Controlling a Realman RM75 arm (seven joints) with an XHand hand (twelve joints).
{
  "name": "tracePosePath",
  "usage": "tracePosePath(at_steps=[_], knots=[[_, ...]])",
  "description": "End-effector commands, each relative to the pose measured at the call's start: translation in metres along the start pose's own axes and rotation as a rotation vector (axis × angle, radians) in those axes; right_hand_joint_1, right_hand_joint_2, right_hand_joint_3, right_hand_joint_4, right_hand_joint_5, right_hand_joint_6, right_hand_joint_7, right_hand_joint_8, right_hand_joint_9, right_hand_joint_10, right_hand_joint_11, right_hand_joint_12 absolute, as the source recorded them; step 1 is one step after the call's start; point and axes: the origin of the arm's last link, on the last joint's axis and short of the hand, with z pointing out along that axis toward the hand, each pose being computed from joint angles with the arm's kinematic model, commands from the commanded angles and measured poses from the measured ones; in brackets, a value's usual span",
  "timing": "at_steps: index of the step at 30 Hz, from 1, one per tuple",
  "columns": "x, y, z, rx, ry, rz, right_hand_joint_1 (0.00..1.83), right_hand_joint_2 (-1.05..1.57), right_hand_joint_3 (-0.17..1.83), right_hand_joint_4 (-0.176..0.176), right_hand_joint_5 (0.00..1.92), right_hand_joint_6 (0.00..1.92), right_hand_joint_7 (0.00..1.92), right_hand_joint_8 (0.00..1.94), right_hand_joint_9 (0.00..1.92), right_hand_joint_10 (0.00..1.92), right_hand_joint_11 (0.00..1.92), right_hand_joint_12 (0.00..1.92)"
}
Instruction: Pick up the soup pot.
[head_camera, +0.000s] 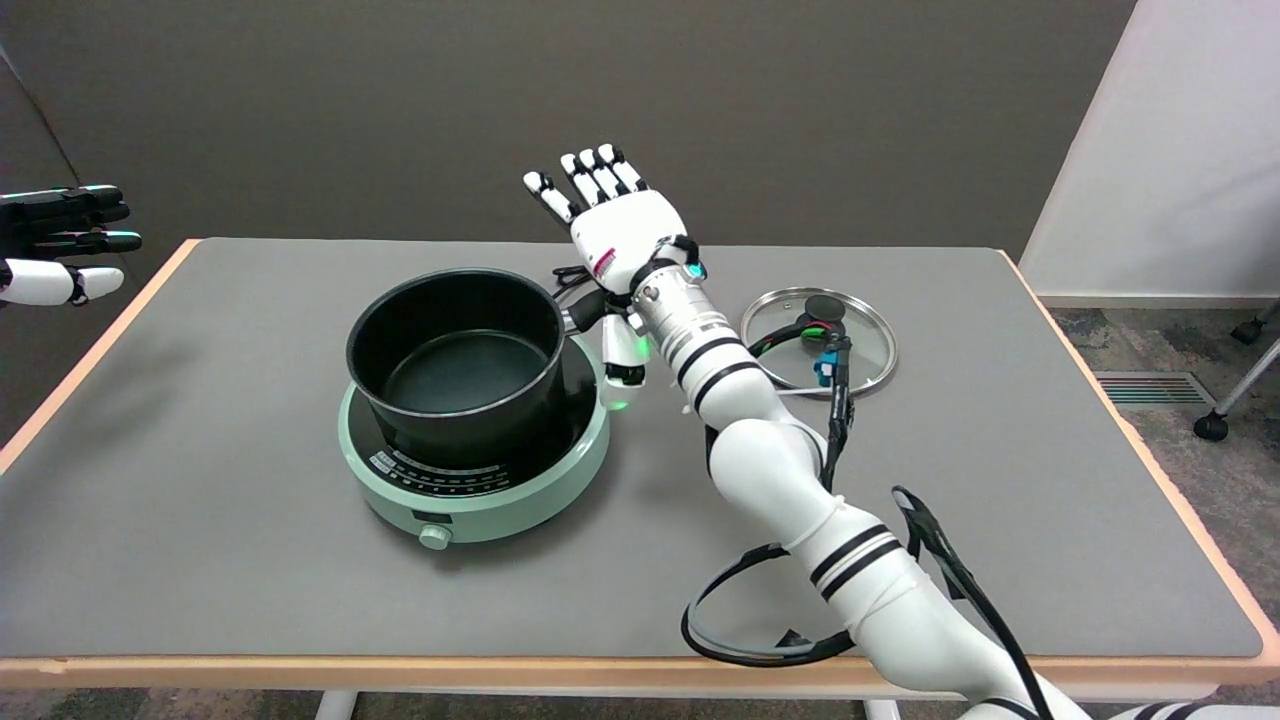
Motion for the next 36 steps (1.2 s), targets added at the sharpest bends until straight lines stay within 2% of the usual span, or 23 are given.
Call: tracePosePath(at_steps=[1, 4, 6, 9, 36], knots=[[-0.006, -0.002, 0.007, -0.018, -0.007, -0.006, 1.12, -1.02, 1.15, 0.176, 0.01, 0.01, 0.01, 0.01, 0.01, 0.01, 0.01, 0.01], [-0.009, -0.002, 0.007, -0.023, -0.012, -0.004, 1.13, -1.05, 1.24, 0.176, 0.02, 0.02, 0.02, 0.02, 0.02, 0.02, 0.02, 0.02], [-0.010, -0.001, 0.008, -0.025, -0.013, -0.004, 1.13, -1.05, 1.41, 0.176, 0.03, 0.03, 0.03, 0.03, 0.03, 0.03, 0.03, 0.03], [-0.011, 0.000, 0.009, -0.029, -0.020, -0.001, 1.13, -1.05, 1.48, 0.176, 0.04, 0.04, 0.04, 0.04, 0.04, 0.04, 0.04, 0.04], [-0.015, 0.011, 0.018, -0.043, -0.050, 0.015, 1.13, -0.96, 1.59, 0.176, 0.07, 0.07, 0.07, 0.07, 0.07, 0.07, 0.07, 0.07]])
